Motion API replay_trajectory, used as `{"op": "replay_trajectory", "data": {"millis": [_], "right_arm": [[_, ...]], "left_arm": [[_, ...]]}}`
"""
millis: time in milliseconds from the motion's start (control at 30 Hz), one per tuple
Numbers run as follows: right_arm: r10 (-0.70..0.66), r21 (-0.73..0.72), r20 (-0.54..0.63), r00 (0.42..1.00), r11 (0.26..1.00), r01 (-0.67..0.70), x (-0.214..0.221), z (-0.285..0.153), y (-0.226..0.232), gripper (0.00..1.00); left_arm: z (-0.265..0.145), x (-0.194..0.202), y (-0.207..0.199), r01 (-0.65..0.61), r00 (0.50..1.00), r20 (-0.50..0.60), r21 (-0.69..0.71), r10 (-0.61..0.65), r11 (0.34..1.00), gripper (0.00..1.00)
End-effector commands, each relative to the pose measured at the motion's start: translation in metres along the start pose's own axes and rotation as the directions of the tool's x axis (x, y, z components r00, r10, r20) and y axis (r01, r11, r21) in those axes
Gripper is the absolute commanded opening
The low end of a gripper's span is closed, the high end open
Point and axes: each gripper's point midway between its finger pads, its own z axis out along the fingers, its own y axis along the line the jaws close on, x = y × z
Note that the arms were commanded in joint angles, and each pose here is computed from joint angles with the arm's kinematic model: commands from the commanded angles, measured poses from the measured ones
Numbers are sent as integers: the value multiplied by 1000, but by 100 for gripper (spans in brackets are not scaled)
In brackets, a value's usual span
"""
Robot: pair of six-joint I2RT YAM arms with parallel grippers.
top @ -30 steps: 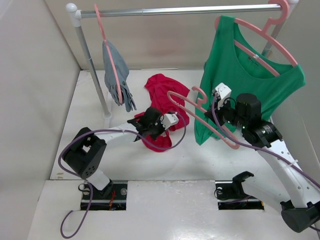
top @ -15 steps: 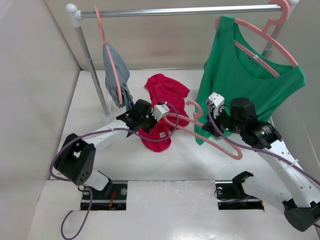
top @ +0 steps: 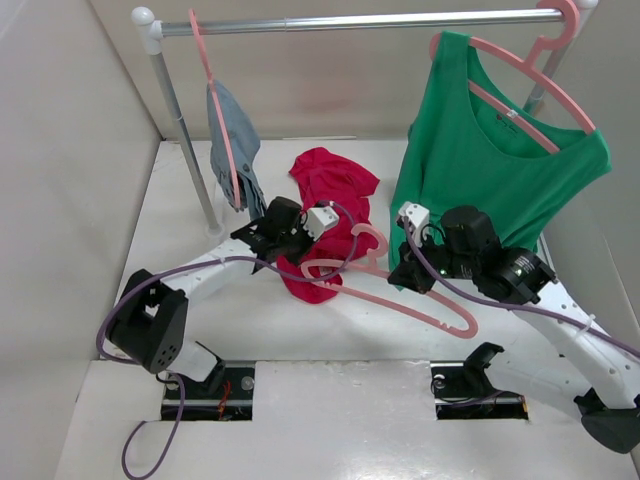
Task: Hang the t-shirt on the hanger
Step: Place tshirt on hanger
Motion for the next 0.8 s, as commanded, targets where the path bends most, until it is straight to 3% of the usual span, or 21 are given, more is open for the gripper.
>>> {"op": "replay_trajectory", "data": {"millis": [0,267,567,767], "right_arm": [[35,55,74,997,998,-40,-18,4,-5,0],[25,101,107,994,994,-36,-31,-6,-9,0],[24,137,173,985,989,-48,-46,-18,-5,0],[26,185,154,988,981,-54,-41,-13,-14,0]], "left_arm": [[-20,-33,1,-26,995,96,0,26,1000,0],[-26,-22,3,-95,993,73,-15,96,995,0],[-25,-18,-3,-95,993,73,13,94,995,0],[-24,-19,-4,-96,993,76,21,94,995,0]]}}
